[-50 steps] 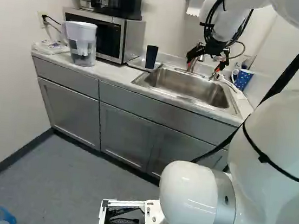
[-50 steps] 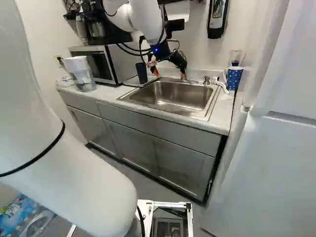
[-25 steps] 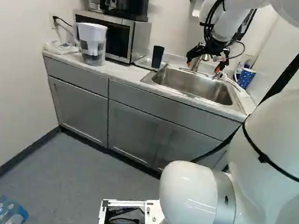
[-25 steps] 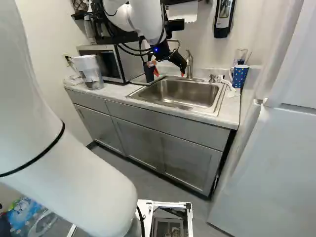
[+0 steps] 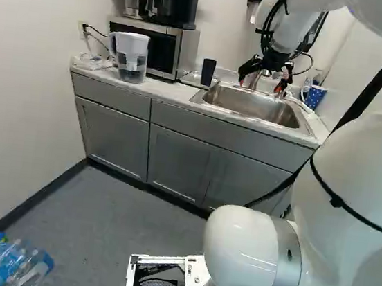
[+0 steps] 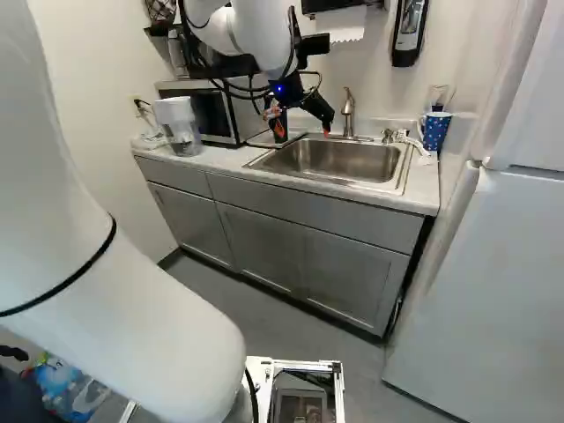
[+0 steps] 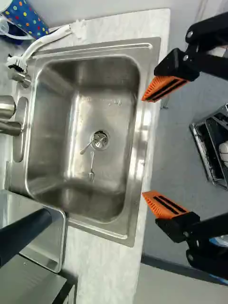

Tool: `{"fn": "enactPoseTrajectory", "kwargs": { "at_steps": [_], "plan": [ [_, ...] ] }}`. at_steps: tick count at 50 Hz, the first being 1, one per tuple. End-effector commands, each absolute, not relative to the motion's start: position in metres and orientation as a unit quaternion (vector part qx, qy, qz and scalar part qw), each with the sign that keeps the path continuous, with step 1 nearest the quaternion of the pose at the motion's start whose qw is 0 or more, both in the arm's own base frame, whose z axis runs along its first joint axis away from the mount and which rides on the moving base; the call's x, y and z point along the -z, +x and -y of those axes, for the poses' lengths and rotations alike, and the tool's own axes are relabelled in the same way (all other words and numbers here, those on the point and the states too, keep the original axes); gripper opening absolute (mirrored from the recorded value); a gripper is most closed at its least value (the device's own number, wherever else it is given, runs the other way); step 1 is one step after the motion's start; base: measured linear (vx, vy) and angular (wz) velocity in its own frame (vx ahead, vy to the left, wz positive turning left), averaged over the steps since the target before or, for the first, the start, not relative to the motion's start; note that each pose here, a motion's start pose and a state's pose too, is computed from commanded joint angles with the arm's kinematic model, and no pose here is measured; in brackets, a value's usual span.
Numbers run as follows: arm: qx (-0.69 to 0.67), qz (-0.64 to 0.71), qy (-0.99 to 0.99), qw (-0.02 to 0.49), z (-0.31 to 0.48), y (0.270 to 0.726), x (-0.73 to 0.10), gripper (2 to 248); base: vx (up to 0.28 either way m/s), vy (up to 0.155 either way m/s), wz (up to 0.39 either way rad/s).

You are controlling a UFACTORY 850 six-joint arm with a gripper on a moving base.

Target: Rinse the cup and place it in the tray

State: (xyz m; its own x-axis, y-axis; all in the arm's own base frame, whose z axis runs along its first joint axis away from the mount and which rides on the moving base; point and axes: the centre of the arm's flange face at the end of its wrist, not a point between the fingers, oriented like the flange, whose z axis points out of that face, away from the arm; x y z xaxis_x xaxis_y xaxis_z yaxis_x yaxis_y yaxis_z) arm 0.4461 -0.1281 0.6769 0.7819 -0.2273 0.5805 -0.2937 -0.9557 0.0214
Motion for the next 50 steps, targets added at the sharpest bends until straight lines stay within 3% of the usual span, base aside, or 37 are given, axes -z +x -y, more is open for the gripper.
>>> {"fn": "enactPoseTrajectory", "kwargs": {
  "at_steps": [50],
  "plan": [
    [-0.300,0.138,0.942,0.055,0.1281,0.4461,-0.6769,247,-0.120,0.128,-0.004]
  ]
}}
